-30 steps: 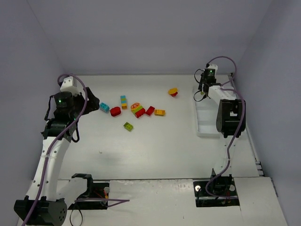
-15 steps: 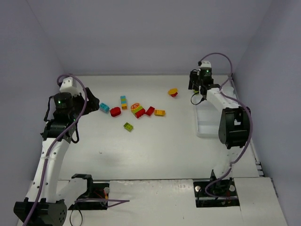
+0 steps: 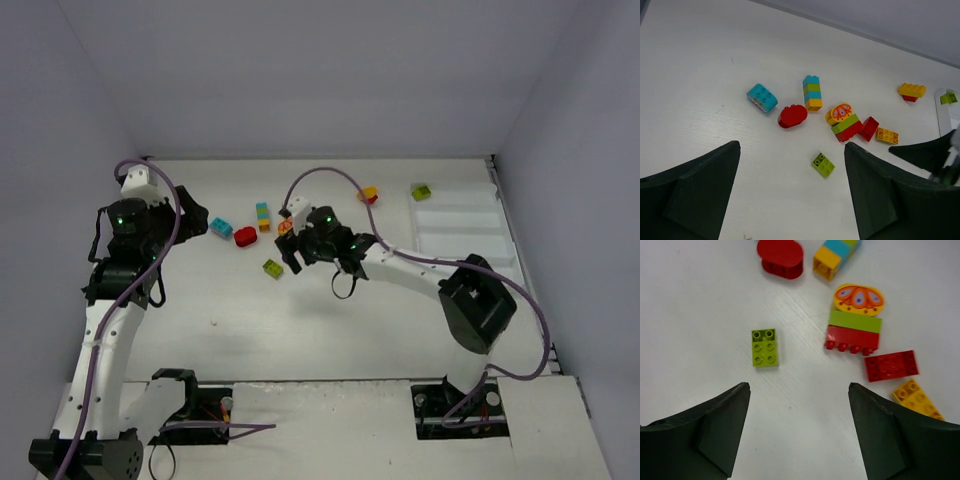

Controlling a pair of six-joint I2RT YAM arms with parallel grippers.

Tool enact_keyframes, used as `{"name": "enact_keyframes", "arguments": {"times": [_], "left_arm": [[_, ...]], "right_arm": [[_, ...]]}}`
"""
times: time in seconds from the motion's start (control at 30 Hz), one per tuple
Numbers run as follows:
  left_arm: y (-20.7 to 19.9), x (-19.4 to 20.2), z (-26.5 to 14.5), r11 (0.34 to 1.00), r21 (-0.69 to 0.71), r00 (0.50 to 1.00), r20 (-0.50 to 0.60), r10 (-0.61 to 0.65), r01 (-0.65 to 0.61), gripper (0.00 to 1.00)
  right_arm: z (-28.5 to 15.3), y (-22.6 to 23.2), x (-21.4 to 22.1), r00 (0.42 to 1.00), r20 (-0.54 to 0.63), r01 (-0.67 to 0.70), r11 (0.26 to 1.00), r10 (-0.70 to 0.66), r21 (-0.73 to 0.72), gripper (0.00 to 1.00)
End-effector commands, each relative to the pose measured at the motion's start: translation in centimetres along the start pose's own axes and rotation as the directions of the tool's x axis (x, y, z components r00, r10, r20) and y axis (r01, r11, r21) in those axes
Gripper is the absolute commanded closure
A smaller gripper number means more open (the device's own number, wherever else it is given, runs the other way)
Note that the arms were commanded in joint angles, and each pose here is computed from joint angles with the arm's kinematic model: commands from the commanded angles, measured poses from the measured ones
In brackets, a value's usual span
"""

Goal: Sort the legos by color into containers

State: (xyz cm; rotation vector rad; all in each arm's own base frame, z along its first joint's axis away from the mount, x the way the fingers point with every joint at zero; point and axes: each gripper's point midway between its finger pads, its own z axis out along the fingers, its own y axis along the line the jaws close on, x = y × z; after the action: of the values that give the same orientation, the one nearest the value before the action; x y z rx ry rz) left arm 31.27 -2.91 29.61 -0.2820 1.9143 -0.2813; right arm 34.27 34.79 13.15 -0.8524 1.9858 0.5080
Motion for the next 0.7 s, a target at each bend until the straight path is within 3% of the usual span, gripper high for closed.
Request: {"name": "enact_keyframes", "arguments": {"times": [0.0,0.27,0.43,0.53,0.57,0.63,0.67], "left_arm": [[-0.7,-2.3,-0.3,0.999,0.032,0.997,0.078,0.004,-0.007,0.22],[-0.6,-1.6,0.4,0.999,0.033,0.998,0.058,0.003,-0.005,0.22],[-0.8,-1.5,0.6,0.999,0.04,0.999,0.05,0.0,-0.002,0.22],[-0.7,-1.3,0.8,0.999,0.038,0.999,0.043,-0.002,0.0,0.22],[-0.7,-1.3,0.8,0.999,0.039,0.999,0.043,-0.002,0.0,0.22],[-0.8,-1.2,0.8,0.999,0.042,0.999,0.042,-0.003,0.001,0.22],[-0.8,-1.3,0.9,0.999,0.042,0.999,0.041,-0.003,0.001,0.22]], "right_arm": [[2.5,2.2,-1.7,0.996,0.053,0.07,0.998,-0.069,-0.009,0.24],[8.9,6.2,1.1,0.991,-0.033,0.131,0.991,-0.132,-0.035,0.24],[11.1,6.5,2.3,0.99,-0.059,0.123,0.992,-0.125,-0.032,0.33],[11.3,6.2,3.0,0.99,-0.074,0.12,0.992,-0.122,-0.024,0.59],[11.2,6.1,3.3,0.99,-0.081,0.118,0.993,-0.119,-0.016,0.78],[10.5,5.7,2.5,0.99,-0.064,0.123,0.992,-0.123,0.001,0.98],[10.0,4.6,2.1,0.99,-0.061,0.131,0.99,-0.128,0.055,1.0]]}}
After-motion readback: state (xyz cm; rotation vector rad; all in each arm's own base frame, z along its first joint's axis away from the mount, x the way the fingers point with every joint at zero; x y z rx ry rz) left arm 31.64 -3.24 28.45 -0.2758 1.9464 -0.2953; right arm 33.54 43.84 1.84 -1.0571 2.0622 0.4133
